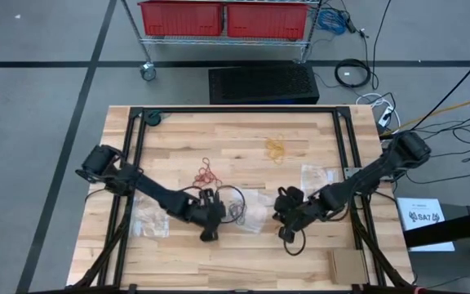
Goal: Sort rubber bands
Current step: Close the top right transparent zip bag
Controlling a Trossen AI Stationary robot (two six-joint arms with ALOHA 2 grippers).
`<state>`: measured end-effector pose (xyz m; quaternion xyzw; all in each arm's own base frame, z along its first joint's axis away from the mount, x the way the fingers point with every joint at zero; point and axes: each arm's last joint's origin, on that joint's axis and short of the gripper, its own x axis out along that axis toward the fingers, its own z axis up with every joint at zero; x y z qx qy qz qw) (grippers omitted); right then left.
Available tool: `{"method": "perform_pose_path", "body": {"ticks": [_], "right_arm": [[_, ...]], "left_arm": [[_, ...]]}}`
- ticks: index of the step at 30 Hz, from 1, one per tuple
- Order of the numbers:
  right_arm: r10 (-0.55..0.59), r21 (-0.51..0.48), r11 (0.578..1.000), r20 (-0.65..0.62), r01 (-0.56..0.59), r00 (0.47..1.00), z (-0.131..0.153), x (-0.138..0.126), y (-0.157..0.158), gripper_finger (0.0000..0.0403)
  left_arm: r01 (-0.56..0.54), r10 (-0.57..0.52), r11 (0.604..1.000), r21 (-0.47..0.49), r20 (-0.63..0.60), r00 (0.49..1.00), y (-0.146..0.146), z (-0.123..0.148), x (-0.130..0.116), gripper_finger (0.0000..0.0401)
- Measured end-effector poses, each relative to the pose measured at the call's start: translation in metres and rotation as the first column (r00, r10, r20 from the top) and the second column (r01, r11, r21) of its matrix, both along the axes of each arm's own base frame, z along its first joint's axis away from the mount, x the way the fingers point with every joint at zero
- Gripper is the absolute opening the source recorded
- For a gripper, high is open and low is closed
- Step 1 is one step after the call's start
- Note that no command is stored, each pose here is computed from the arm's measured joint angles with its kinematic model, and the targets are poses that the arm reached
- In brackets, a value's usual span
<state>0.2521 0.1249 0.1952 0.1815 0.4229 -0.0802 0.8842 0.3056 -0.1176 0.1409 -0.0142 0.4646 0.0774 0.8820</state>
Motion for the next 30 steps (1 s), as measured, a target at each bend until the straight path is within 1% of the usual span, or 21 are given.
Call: {"method": "perform_pose_path", "body": {"ticks": [2,4,6,8,10,11,13,15,17,18,19,21,24,27,30], "right_arm": [[0.005,-0.004,1.000,0.028,-0.005,1.000,-0.001,0.006,-0.004,0.0000],[0.024,-0.003,1.000,0.078,-0.024,0.997,-0.002,0.012,-0.010,0.0000],[0.062,0.021,0.998,0.128,-0.065,0.990,-0.004,0.019,-0.020,0.0000],[0.083,0.046,0.995,0.172,-0.092,0.982,-0.007,0.024,-0.033,0.0000],[0.066,0.065,0.995,0.190,-0.080,0.979,-0.013,0.027,-0.049,0.0000],[0.048,0.069,0.996,0.185,-0.062,0.982,-0.016,0.027,-0.059,0.0000],[0.012,0.076,0.997,0.182,-0.026,0.983,-0.017,0.030,-0.075,0.0000],[-0.005,0.082,0.997,0.188,-0.011,0.982,-0.018,0.033,-0.088,0.0001],[-0.010,0.086,0.996,0.198,-0.007,0.980,-0.019,0.036,-0.098,0.0011],[-0.016,0.088,0.996,0.202,-0.002,0.979,-0.020,0.038,-0.102,0.0020],[-0.025,0.086,0.996,0.203,0.007,0.979,-0.021,0.039,-0.106,0.0031],[-0.046,0.082,0.996,0.172,0.033,0.984,-0.028,0.040,-0.114,0.0059],[-0.066,0.095,0.994,0.129,0.054,0.989,-0.039,0.043,-0.123,0.0110],[-0.068,0.117,0.991,0.090,0.058,0.994,-0.052,0.046,-0.129,0.0159],[-0.062,0.133,0.990,0.069,0.052,0.996,-0.067,0.051,-0.130,0.0194]], "left_arm": [[-0.028,0.028,0.999,0.029,-0.002,1.000,0.002,0.002,-0.004,0.0004],[-0.042,0.041,0.999,0.029,0.025,0.999,0.007,0.006,-0.007,0.0004],[-0.049,0.048,0.999,0.017,0.069,0.996,0.014,0.009,-0.012,0.0004],[-0.062,0.063,0.998,-0.011,0.132,0.989,0.024,0.012,-0.019,0.0004],[-0.066,0.077,0.996,-0.064,0.202,0.976,0.035,0.013,-0.028,0.0004],[-0.054,0.079,0.993,-0.106,0.247,0.966,0.041,0.013,-0.033,0.0004],[0.011,0.064,0.979,-0.202,0.362,0.930,0.052,0.013,-0.041,0.0004],[0.101,0.057,0.952,-0.287,0.495,0.867,0.063,0.014,-0.049,0.0004],[0.206,0.032,0.922,-0.328,0.596,0.803,0.073,0.014,-0.056,0.0004],[0.247,0.024,0.909,-0.337,0.632,0.774,0.077,0.015,-0.059,0.0004],[0.271,0.022,0.899,-0.344,0.653,0.757,0.080,0.014,-0.061,0.0004],[0.283,0.027,0.892,-0.352,0.667,0.744,0.086,0.013,-0.064,0.0004],[0.266,0.038,0.899,-0.349,0.665,0.746,0.091,0.013,-0.063,0.0004],[0.273,0.007,0.912,-0.307,0.677,0.736,0.093,0.013,-0.063,0.0004],[0.273,-0.011,0.922,-0.275,0.685,0.728,0.096,0.014,-0.061,0.0008]]}}
